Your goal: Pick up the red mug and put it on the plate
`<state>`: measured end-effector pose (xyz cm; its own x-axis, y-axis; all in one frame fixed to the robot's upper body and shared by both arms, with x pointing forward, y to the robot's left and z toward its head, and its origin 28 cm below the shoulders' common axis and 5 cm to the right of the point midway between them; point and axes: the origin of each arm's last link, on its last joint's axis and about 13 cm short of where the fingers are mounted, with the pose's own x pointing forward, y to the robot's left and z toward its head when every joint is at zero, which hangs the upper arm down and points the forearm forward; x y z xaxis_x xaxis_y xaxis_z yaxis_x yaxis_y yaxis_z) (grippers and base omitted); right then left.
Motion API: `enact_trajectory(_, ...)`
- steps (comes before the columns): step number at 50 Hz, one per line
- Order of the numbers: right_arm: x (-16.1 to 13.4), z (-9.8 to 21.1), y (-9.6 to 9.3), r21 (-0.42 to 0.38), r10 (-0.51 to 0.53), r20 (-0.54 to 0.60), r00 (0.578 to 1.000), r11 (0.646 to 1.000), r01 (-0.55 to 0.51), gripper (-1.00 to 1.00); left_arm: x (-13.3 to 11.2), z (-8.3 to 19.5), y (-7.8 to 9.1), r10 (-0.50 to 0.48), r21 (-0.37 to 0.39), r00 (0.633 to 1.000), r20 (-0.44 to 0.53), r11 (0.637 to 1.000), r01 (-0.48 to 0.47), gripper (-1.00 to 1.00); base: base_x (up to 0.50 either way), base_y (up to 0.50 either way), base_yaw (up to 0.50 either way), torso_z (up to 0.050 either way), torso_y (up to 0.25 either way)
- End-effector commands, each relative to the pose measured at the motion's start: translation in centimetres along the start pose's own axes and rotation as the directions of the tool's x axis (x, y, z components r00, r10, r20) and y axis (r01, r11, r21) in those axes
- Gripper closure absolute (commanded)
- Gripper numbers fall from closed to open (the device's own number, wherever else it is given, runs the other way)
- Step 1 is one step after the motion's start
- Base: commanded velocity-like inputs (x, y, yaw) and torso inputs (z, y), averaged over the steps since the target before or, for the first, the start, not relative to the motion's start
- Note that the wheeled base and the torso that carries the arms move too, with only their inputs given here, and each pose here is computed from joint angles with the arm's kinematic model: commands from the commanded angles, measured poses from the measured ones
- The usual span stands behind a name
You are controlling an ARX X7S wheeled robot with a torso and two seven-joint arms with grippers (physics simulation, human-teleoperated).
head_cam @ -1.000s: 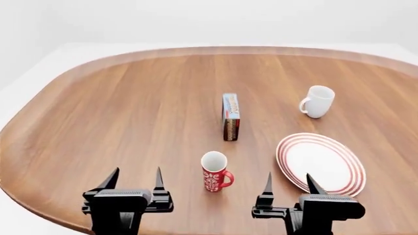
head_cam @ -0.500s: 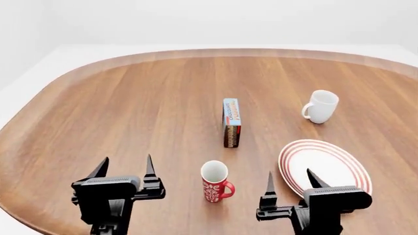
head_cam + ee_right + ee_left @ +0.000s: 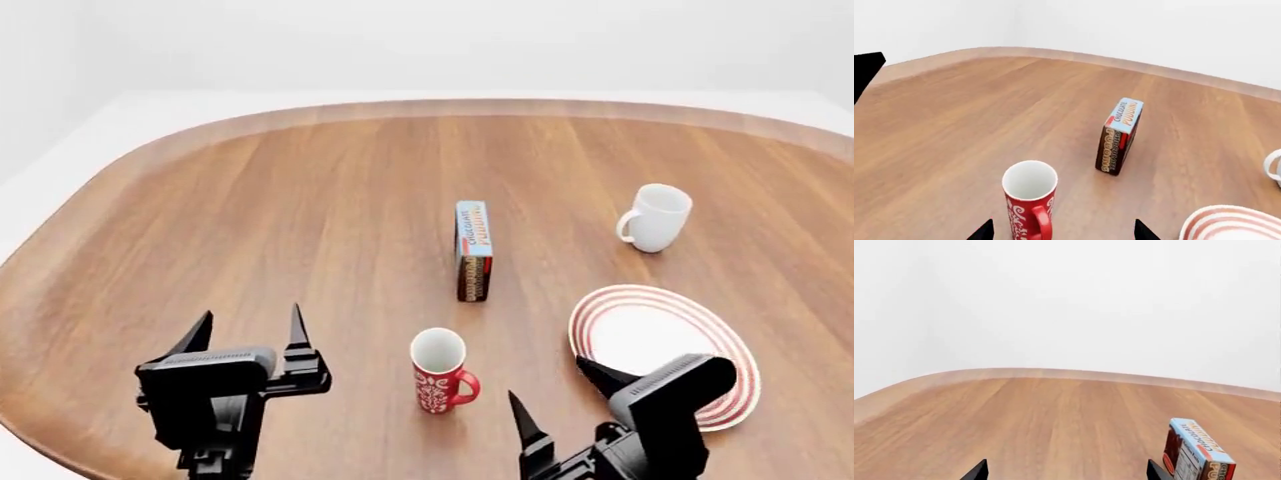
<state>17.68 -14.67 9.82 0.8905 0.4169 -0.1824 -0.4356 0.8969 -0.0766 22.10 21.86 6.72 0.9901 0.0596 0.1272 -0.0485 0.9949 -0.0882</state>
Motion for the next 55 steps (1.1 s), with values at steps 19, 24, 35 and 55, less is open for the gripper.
enact_trajectory(19,2.3,-1.0,-1.8,0.007,0.085,-0.183,0.980,0.996,-0.085,-1.00,-0.1,0.7,0.0,-0.002,-0.016,1.000,0.007,1.000,0.002,-1.00,0.00,0.00,0.00,0.000,0.000)
enact_trajectory(24,5.7,-0.9,-2.8,0.049,0.149,-0.164,0.975,0.989,-0.142,-1.00,-0.4,1.1,0.2,0.006,-0.028,1.000,0.009,1.000,-0.005,-1.00,0.00,0.00,0.00,0.000,0.000)
enact_trajectory(35,5.9,-0.6,-2.8,0.046,0.158,-0.162,0.974,0.987,-0.153,-1.00,-0.4,1.2,0.2,0.004,-0.029,1.000,0.011,1.000,-0.004,-1.00,0.00,0.00,0.00,0.000,0.000)
enact_trajectory(55,8.0,-1.9,-3.0,0.067,0.197,-0.198,0.960,0.980,-0.187,-1.00,-0.2,1.5,0.3,0.013,-0.035,1.000,0.018,0.999,-0.012,-1.00,0.00,0.00,0.00,0.000,0.000)
